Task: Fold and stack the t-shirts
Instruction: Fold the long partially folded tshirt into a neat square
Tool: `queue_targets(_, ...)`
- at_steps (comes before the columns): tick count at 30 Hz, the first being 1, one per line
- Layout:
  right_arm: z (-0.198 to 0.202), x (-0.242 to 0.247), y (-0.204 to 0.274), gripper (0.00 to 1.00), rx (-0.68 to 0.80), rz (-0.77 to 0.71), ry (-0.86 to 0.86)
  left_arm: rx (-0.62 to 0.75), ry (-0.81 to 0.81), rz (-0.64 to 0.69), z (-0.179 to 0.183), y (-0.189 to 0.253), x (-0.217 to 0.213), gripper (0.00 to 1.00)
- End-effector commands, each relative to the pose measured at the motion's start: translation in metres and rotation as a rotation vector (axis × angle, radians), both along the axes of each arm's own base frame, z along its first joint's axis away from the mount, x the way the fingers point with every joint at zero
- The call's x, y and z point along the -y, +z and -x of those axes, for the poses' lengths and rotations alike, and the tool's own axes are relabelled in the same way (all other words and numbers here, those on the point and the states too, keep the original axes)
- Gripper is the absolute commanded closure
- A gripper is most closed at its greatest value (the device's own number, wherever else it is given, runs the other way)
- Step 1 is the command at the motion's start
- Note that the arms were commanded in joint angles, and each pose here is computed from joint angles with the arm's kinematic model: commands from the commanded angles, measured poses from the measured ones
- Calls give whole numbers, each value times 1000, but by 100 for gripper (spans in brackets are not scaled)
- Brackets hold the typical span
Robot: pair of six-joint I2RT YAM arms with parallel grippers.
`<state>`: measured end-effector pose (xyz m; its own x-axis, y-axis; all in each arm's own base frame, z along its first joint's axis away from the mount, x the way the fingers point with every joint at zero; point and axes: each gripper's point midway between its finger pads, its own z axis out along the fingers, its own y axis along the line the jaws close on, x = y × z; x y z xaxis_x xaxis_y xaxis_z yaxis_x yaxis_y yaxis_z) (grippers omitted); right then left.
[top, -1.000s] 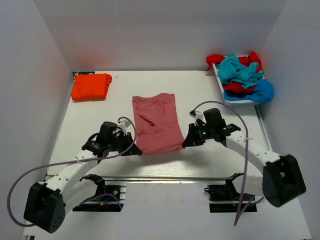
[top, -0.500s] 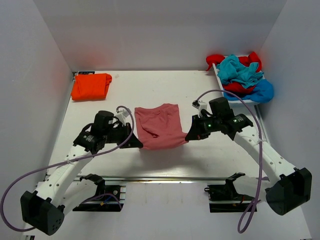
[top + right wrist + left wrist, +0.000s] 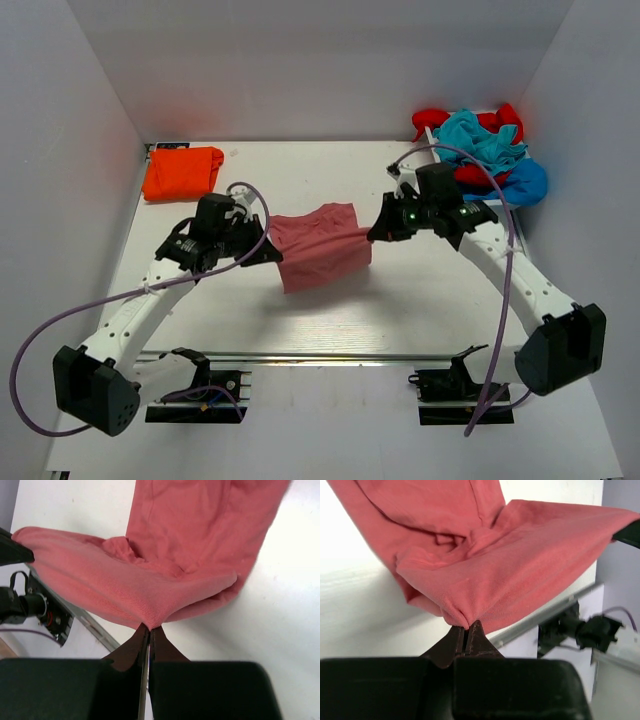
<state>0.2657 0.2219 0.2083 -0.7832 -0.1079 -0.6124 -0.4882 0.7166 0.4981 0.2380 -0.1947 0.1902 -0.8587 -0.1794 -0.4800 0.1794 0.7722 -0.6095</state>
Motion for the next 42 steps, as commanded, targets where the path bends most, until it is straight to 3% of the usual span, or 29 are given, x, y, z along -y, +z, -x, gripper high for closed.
queue_targets(1, -40, 3, 22, 100, 102, 5, -55, 55, 139, -81, -30, 11, -18, 100)
queue_targets(13, -125, -12, -3, 100, 20, 5, -65, 38, 291, -192, -87, -11, -34, 100)
queue_targets(29, -212, -45, -61, 100, -25, -119, -81, 14, 425, -168, -171, -57, -44, 100)
queue_targets(30, -221, -52, -63, 93, -1, -148, -73, 21, 425, -165, -175, -60, -42, 90)
queue_targets(32, -242, -59, -65, 86, 36, -184, -86, 35, 479, -166, -195, -65, -52, 51)
queue_targets(33, -253, -64, -52, 74, 64, -212, -86, 42, 480, -162, -201, -65, -51, 29)
queue_targets(34, -261, -68, -57, 50, 75, -223, -80, 65, 486, -143, -214, -53, -51, 9)
queue_targets(35, -262, -74, -57, 30, 75, -237, -72, 76, 494, -145, -221, -50, -51, 0)
queue_targets(36, -267, -74, -51, 10, 96, -247, -69, 48, 485, -167, -222, -58, -51, 0)
queue_targets(42, -253, -65, -23, 10, 171, -236, -61, 85, 375, -155, -222, -50, -39, 0)
